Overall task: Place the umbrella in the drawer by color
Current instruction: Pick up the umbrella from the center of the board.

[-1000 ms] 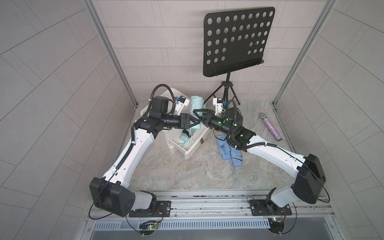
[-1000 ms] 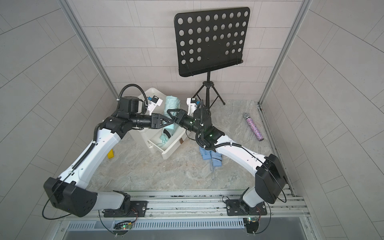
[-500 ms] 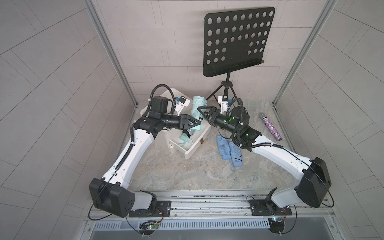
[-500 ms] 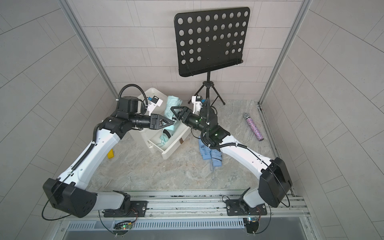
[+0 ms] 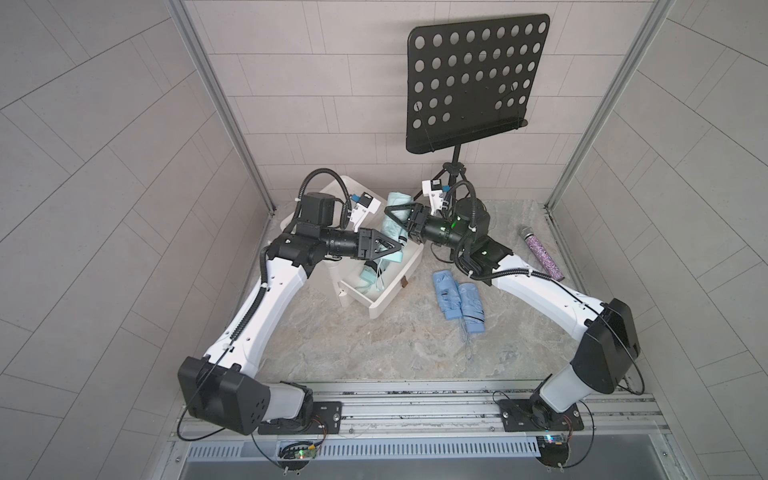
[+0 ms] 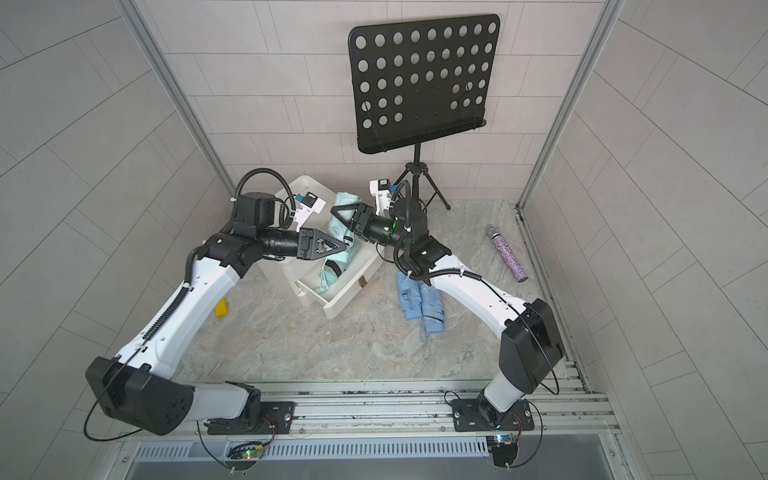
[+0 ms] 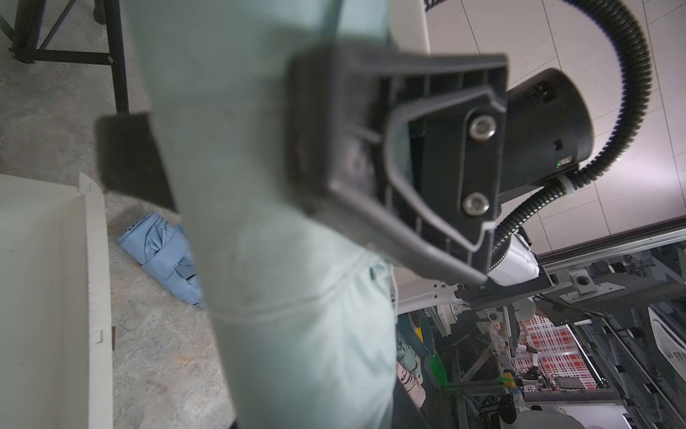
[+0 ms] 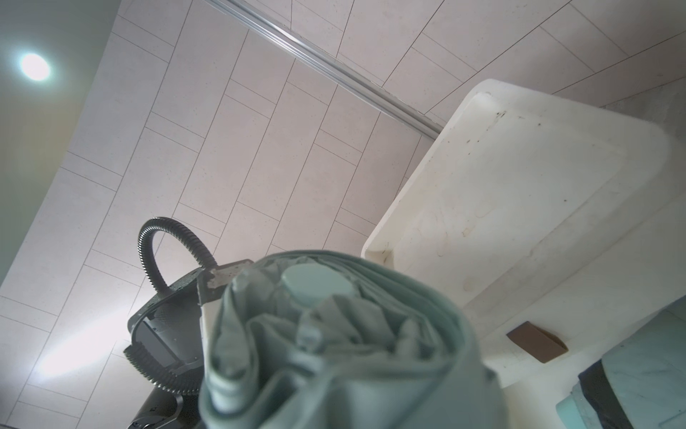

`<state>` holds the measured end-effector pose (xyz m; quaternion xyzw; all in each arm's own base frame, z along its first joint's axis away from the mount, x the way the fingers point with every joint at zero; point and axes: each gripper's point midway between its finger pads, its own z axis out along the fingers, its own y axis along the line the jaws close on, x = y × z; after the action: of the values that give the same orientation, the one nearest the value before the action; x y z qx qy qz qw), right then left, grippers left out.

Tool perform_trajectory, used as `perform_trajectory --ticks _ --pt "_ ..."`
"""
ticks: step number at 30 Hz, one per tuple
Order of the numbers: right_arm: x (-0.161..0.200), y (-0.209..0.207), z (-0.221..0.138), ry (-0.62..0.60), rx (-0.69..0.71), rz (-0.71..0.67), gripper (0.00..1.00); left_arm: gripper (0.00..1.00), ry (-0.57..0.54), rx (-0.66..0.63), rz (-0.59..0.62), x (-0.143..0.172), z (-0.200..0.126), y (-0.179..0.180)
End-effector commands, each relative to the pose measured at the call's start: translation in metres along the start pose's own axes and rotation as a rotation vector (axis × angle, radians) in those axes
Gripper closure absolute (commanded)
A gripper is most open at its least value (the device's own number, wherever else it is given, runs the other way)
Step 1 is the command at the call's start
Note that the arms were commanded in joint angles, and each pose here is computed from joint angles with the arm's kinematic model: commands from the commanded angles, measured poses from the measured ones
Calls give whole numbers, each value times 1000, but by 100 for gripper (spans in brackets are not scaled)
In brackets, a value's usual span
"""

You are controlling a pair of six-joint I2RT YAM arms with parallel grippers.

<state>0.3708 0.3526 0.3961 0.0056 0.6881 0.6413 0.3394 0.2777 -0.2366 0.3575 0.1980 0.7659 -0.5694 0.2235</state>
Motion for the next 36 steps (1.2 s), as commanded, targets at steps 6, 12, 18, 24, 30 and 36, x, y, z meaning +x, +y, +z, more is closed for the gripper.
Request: perform_trajectory --ticks 6,12,18,24,30,36 --pt "0 16 -6 1 -45 -5 63 91 -29 49 98 -10 -10 -28" --pt "-3 25 -8 -9 -60 -7 71 42 -37 25 101 -12 -11 -23" --pt "-20 41 -16 -52 -86 -4 73 19 -66 -82 101 -15 -24 -7" --pt "-30 32 -23 -102 -11 18 74 17 -180 -199 62 -35 -72 14" --pt "-31 -17 -32 -171 211 73 73 17 -305 -342 99 -47 -126 22" --pt "-25 -68 -27 -192 389 148 75 17 -352 -445 189 -43 -145 18"
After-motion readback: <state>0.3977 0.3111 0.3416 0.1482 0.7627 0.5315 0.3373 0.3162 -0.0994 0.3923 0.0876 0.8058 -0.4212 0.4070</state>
